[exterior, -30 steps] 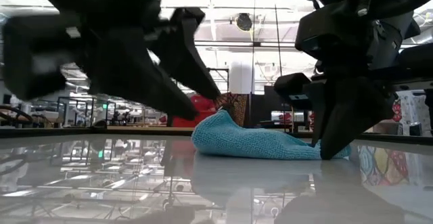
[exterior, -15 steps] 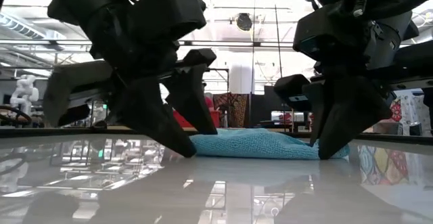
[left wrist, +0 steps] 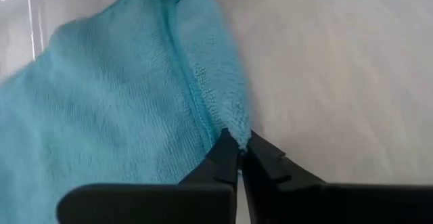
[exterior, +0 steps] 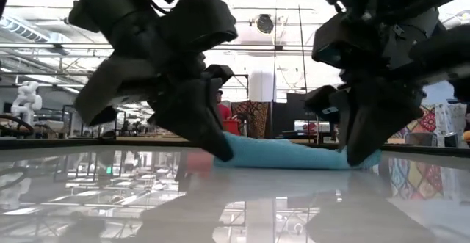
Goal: Roll towel
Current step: Roll the blue towel
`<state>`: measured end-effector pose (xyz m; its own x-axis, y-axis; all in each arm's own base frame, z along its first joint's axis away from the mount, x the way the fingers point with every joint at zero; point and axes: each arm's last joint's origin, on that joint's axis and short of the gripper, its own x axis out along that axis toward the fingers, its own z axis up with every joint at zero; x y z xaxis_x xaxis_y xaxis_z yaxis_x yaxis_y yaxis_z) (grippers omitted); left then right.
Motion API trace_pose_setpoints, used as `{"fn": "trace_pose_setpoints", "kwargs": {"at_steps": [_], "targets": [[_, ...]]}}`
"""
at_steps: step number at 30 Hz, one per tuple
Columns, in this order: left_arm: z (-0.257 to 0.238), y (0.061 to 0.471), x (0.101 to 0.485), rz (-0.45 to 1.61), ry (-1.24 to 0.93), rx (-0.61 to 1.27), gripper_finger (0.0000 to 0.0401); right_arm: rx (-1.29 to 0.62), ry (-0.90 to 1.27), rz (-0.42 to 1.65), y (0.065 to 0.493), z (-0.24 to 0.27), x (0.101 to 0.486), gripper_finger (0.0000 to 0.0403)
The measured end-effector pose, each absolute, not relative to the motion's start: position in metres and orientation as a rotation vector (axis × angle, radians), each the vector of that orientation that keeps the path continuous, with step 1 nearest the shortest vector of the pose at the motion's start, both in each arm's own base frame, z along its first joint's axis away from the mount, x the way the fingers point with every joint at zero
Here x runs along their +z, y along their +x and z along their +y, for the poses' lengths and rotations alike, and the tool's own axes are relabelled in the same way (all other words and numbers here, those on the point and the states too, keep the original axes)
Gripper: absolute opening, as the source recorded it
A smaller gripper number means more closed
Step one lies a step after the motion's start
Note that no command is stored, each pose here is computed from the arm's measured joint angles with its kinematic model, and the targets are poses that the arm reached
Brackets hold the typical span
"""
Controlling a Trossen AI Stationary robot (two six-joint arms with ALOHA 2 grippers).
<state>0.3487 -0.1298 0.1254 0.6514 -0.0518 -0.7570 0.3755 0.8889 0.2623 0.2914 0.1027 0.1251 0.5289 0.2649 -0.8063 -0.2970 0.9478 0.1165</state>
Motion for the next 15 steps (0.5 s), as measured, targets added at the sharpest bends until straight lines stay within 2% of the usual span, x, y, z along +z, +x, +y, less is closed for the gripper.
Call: {"fn": "trace_pose_setpoints", "kwargs": {"at_steps": [10, 15], "targets": [[-0.11, 0.354, 0.15, 0.825, -0.063, -0.165, 0.0006, 0.319, 0.355, 0.965, 0.29, 0.079, 0.157, 0.0004], [-0.099, 0.358, 0.152, 0.844, -0.288, -0.181, 0.0005, 0.289, 0.432, 0.98, 0.292, 0.072, 0.156, 0.0031]]}}
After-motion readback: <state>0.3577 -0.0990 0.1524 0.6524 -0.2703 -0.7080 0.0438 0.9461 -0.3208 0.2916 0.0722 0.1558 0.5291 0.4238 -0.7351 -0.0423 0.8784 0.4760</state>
